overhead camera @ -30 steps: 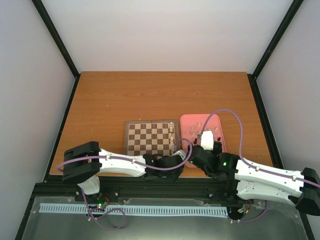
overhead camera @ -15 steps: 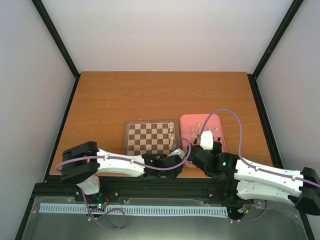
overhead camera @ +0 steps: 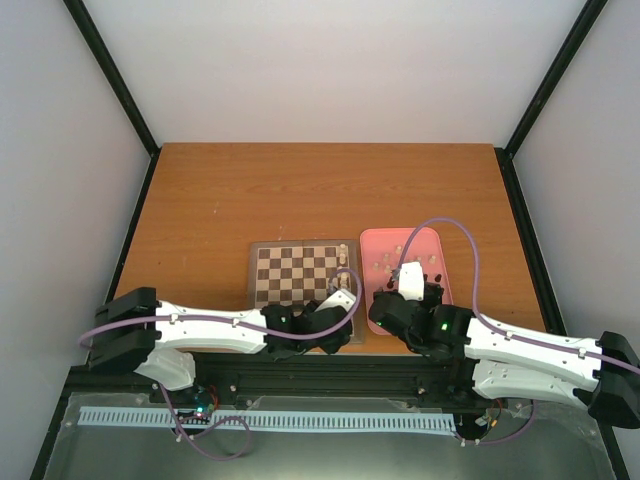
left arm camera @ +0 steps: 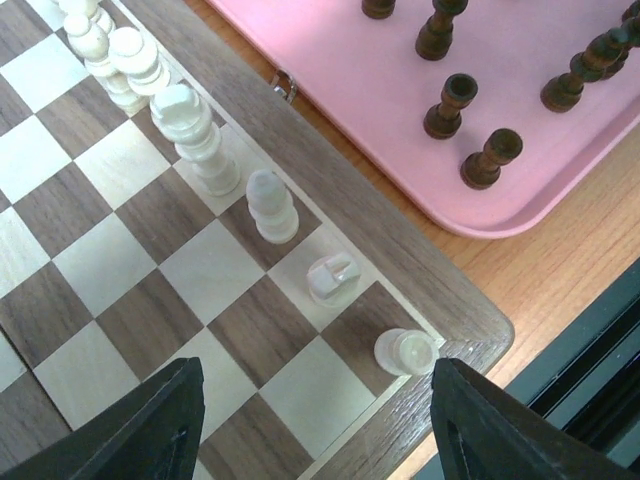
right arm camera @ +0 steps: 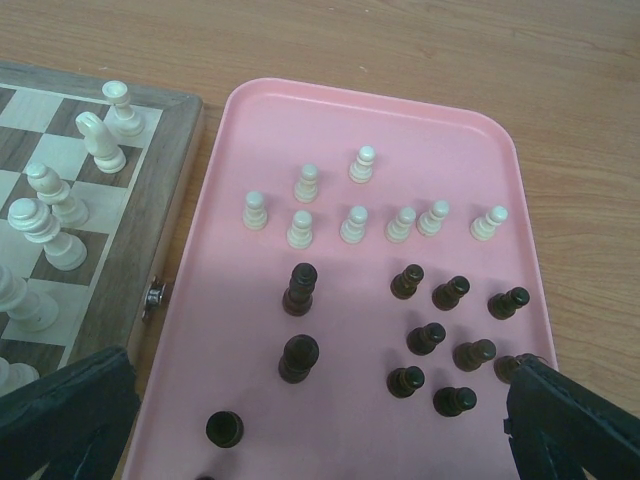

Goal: Set up the chess pieces on the board
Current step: Adjust the chess piece on the chessboard.

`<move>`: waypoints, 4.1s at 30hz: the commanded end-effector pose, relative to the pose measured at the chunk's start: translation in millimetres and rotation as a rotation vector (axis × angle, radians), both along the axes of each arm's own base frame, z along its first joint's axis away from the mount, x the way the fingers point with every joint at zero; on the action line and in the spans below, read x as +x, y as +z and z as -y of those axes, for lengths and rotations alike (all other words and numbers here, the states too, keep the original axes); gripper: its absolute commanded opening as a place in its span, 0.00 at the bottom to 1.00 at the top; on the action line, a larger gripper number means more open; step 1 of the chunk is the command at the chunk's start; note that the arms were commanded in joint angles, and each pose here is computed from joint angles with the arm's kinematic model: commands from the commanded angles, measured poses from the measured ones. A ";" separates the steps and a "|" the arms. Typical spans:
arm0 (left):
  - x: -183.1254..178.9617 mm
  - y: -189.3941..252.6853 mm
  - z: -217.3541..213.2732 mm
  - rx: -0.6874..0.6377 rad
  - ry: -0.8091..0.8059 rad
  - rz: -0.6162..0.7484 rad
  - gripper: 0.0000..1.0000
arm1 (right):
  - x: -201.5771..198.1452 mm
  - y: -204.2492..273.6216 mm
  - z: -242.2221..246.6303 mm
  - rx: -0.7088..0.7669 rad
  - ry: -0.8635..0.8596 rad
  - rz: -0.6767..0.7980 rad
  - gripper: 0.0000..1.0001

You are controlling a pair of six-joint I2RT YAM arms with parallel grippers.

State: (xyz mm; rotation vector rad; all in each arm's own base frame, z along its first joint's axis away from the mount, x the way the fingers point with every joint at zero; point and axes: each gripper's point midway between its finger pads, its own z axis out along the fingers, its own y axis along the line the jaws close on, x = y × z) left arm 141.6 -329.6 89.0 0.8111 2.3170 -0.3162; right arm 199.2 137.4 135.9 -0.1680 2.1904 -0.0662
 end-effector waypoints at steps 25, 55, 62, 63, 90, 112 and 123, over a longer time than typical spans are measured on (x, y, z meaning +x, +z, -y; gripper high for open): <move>-27.4 -16.9 3.8 -0.048 -0.114 -0.091 0.64 | 3.5 3.2 -0.3 0.011 -0.022 0.025 1.00; -12.2 -26.8 18.0 -0.027 -0.065 -0.039 0.65 | 2.7 3.8 -0.5 0.021 -0.016 0.026 1.00; -15.6 -30.5 24.6 -0.038 -0.086 -0.057 0.65 | 3.1 4.1 -0.7 0.020 -0.015 0.027 1.00; -15.9 -30.5 25.6 -0.041 -0.088 -0.058 0.65 | 3.0 3.9 -0.7 0.019 -0.016 0.026 1.00; -2.8 -34.2 21.2 -0.016 -0.017 -0.008 0.65 | 3.2 2.7 -4.0 0.014 -0.002 0.020 1.00; 5.3 -33.8 12.1 0.008 0.032 0.031 0.65 | 3.8 1.0 -6.4 0.006 0.003 0.014 1.00; 2.6 -31.6 11.2 -0.004 0.019 0.023 0.65 | 3.5 -0.5 -6.5 0.002 0.004 0.012 1.00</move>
